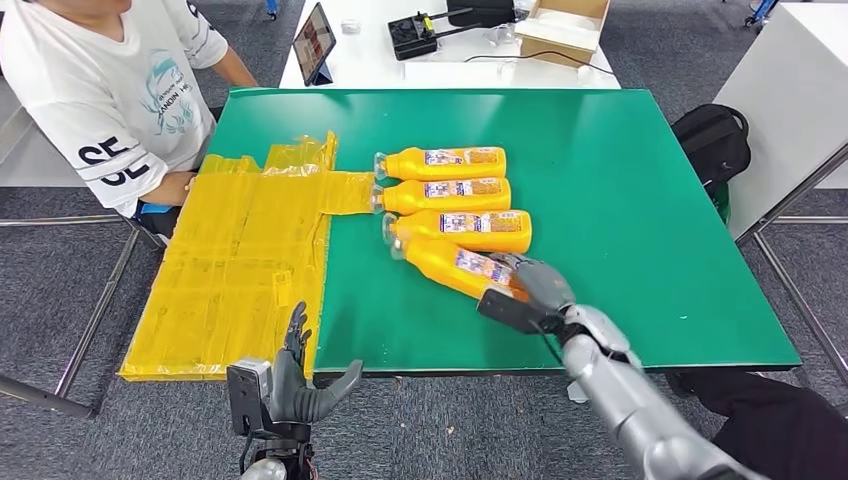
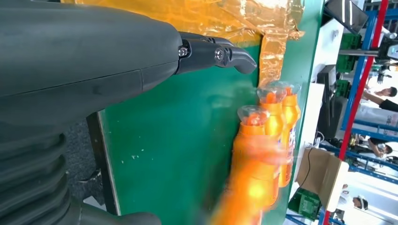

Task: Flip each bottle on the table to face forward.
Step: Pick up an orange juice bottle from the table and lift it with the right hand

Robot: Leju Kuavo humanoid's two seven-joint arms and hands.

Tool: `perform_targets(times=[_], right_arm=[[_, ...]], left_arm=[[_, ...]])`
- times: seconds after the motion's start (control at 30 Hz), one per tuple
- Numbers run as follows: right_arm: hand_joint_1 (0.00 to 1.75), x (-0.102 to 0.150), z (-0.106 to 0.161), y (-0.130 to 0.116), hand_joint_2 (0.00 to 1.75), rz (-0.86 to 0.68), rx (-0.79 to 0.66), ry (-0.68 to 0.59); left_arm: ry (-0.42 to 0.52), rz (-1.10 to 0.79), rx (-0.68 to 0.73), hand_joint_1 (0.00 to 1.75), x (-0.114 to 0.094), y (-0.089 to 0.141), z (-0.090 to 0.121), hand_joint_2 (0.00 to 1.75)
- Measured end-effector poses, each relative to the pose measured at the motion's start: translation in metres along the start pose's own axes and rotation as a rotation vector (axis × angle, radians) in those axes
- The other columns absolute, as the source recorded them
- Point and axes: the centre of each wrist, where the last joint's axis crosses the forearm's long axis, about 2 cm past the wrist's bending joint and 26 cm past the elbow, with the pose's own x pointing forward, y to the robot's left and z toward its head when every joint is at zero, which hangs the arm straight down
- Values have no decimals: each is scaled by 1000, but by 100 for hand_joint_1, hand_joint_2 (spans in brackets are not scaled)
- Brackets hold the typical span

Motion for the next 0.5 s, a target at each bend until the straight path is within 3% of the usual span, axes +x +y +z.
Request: perform_targets(times=[0.1, 0.3, 0.5], right_arm=[[175, 32, 13, 17, 175, -140, -261, -185], [175, 84, 26, 5, 175, -209, -718, -400], [175, 101, 37, 2, 175, -221, -895, -433]], left_arm=[[-28, 15, -24, 0, 2, -6, -1, 175], [-115, 45, -64, 0, 16, -16, -17, 175], [-162, 90, -96, 0, 30, -22, -31, 175]])
